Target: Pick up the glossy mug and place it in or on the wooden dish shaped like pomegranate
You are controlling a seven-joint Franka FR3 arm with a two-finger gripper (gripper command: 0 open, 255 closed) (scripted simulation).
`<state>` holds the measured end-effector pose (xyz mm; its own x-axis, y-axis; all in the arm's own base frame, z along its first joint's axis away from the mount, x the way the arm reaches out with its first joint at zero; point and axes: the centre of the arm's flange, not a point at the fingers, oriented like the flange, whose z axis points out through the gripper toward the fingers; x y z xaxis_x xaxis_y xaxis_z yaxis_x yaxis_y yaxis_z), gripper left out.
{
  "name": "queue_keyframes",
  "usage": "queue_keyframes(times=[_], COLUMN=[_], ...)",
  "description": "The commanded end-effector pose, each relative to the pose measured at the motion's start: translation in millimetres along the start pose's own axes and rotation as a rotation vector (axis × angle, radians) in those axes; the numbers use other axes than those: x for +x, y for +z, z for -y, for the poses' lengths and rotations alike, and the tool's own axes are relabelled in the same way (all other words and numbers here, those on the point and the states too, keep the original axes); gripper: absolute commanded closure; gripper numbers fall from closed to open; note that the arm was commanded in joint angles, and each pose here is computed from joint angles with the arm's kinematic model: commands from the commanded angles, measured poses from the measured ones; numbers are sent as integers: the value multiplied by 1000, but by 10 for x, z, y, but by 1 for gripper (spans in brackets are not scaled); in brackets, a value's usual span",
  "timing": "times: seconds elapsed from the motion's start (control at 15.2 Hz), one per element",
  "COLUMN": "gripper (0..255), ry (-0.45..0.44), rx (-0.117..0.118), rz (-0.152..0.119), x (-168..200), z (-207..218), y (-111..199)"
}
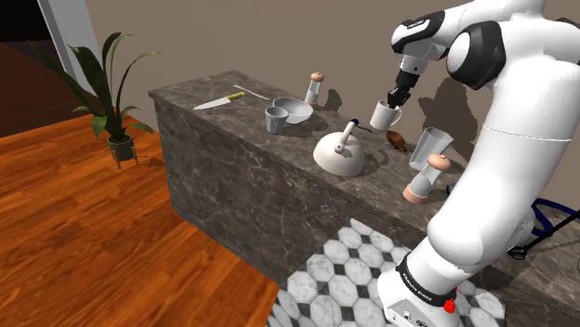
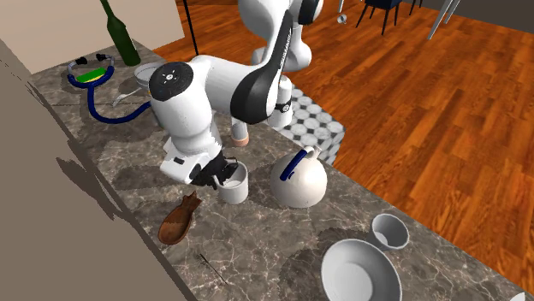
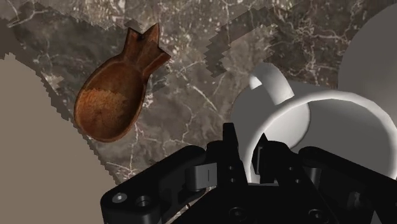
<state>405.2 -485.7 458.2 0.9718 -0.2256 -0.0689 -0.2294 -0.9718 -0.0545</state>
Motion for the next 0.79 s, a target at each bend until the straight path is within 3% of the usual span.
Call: queue_keyframes(times=[0.0, 0.73], gripper=[255, 255], ry=[-2, -2], rx=[0, 0], rz=[0, 0], x=[-62, -363], z=[-239, -1647], y=[-15, -201])
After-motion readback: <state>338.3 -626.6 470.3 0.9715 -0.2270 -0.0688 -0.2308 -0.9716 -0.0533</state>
